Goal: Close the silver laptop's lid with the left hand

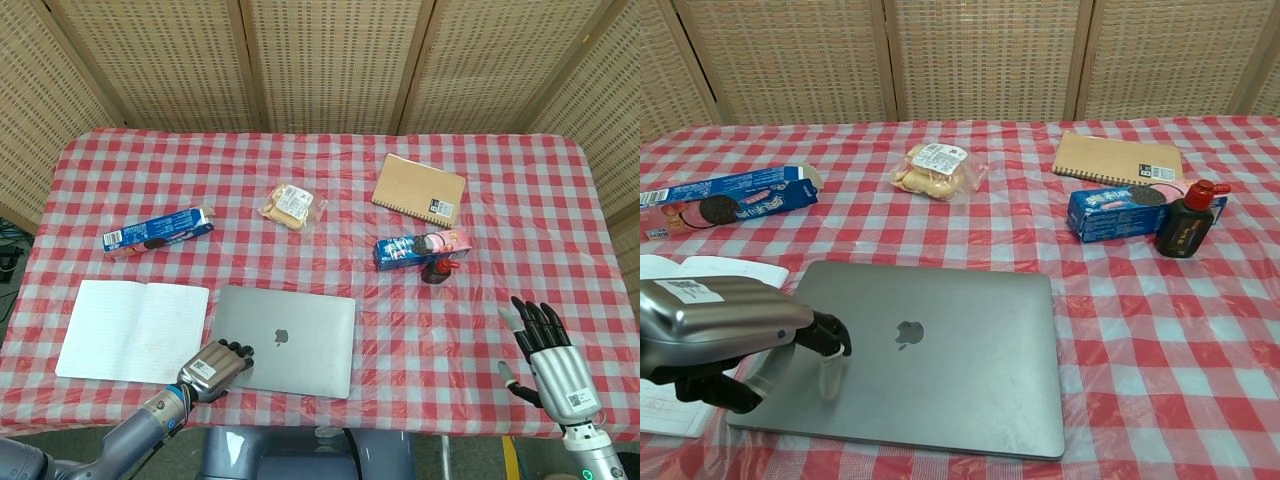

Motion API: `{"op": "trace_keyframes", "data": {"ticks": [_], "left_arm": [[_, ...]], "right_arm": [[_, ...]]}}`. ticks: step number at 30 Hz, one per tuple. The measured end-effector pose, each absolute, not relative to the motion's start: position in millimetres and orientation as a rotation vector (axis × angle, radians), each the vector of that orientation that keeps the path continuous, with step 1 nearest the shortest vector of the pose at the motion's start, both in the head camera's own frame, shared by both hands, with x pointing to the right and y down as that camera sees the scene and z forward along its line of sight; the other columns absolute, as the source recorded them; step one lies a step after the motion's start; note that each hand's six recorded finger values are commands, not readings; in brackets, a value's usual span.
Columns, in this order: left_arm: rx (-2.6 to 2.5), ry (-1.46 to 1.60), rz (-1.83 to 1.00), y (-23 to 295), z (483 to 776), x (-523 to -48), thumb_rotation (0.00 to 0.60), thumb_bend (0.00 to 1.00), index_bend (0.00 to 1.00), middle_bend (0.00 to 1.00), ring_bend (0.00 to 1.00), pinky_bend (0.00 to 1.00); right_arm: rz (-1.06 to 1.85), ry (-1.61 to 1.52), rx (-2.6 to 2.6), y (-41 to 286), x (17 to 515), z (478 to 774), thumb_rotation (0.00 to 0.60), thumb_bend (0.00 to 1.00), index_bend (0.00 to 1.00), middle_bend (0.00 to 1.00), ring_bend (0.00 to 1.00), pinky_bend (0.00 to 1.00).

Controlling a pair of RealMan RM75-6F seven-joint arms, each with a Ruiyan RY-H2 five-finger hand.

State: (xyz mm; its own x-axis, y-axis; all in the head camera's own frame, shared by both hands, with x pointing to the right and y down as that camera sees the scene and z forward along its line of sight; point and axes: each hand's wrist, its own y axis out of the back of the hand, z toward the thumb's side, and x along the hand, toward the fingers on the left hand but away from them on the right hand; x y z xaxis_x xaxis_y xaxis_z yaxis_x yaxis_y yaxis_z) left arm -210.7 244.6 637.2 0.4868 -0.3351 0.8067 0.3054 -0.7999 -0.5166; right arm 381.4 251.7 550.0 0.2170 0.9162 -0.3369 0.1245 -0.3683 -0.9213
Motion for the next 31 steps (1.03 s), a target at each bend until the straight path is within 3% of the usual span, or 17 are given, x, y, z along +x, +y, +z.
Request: {"op": "trace_keyframes", "data": {"ticks": [3,5,8,10,16,22,28,31], "left_arm": [[-2.114,0.077,-1.305,241.1,631.5,-209.1,0.600,0.84,0.12,0.00,0.02,0.07],[-2.103,0.134,-1.274,237.1,625.3,-208.9,0.600,0.64,0.01,0.00,0.00,0.01],[-2.058,0.247,-1.222,229.4,612.9,-212.5,0.600,0.42,0.00,0.00,0.00,0.00],[-2.007,0.327,-1.194,223.8,603.9,-218.5,0.600,0.33,0.00,0.00,0.00,0.00],[-1.763,0.598,-1.207,215.4,576.5,-264.9,0.600,0.29,0.00,0.00,0.00,0.00],[-1.581,0.774,-1.308,239.9,558.0,-332.0,0.600,0.29,0.00,0.00,0.00,0.00],[-1.542,0.838,-1.385,267.3,552.4,-375.7,0.600,0.13,0.00,0.00,0.00,0.00],[-1.515,0.848,-1.396,269.8,549.1,-387.2,0.600,0.12,0.00,0.00,0.00,0.00]], "right_arm": [[1.233,-0.986,-1.683,251.3,381.6,549.7,0.600,0.61,0.05,0.00,0.00,0.00],[1.232,-0.987,-1.682,251.0,381.9,549.5,0.600,0.61,0.05,0.00,0.00,0.00],[1.228,-0.989,-1.680,250.8,381.9,548.9,0.600,0.60,0.05,0.00,0.00,0.00],[1.223,-0.988,-1.678,250.8,381.5,548.5,0.600,0.59,0.04,0.00,0.00,0.00],[1.207,-0.986,-1.665,250.8,379.8,547.8,0.600,0.58,0.02,0.00,0.00,0.00],[1.179,-1.011,-1.650,248.8,379.0,542.3,0.600,0.57,0.00,0.00,0.00,0.00],[1.174,-1.014,-1.650,249.1,378.7,541.3,0.600,0.57,0.00,0.00,0.00,0.00],[1.172,-1.015,-1.652,249.3,378.9,540.6,0.600,0.57,0.00,0.00,0.00,0.00]]}}
